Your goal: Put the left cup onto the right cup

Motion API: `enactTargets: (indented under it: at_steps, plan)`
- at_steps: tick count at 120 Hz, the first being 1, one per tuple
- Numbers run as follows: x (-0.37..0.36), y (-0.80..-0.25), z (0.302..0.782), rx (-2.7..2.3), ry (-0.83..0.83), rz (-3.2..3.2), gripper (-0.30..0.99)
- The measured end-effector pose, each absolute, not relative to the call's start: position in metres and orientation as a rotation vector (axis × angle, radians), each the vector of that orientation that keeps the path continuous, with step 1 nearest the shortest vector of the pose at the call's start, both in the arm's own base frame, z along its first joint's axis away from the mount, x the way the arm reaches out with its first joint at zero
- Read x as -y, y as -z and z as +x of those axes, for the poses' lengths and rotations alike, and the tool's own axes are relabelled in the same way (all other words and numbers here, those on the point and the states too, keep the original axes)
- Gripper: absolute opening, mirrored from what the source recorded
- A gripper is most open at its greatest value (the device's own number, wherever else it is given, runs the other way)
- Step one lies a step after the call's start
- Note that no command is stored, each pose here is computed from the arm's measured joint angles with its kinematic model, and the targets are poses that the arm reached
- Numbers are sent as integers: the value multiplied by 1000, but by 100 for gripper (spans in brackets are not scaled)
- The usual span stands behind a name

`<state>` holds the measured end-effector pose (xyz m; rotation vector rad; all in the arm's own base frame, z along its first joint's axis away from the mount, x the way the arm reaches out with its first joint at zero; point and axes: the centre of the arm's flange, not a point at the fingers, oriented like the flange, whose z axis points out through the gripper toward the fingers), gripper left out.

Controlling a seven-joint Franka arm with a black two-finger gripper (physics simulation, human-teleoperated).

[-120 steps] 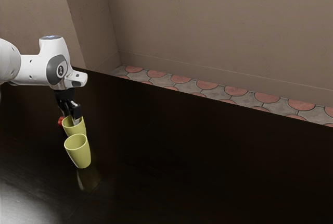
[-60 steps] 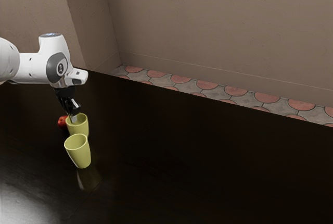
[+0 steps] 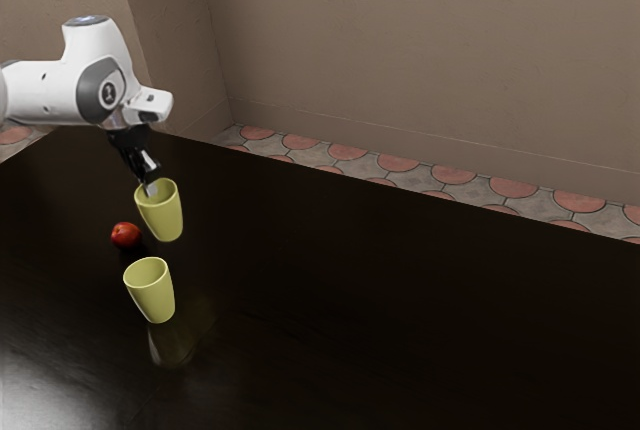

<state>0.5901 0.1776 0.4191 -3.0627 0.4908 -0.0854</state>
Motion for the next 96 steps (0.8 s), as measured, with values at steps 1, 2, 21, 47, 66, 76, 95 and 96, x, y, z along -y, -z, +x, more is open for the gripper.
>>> enactTargets:
  at_steps: [1, 2, 21, 47, 66, 76, 95, 96]
  plan:
    - [-177, -421, 590, -492, 88, -3062, -9]
    - [-177, -422, 590, -493, 91, -3062, -9]
    - [-166, -450, 584, -511, 131, -3059, -9]
    - [-148, -455, 581, -549, 119, -3065, -9]
    - [-130, -460, 570, -584, 121, -3071, -9]
    - [-125, -464, 559, -590, 127, -3079, -9]
    - [-120, -470, 545, -593, 140, -3087, -9]
    - [-120, -470, 545, -593, 141, -3088, -9]
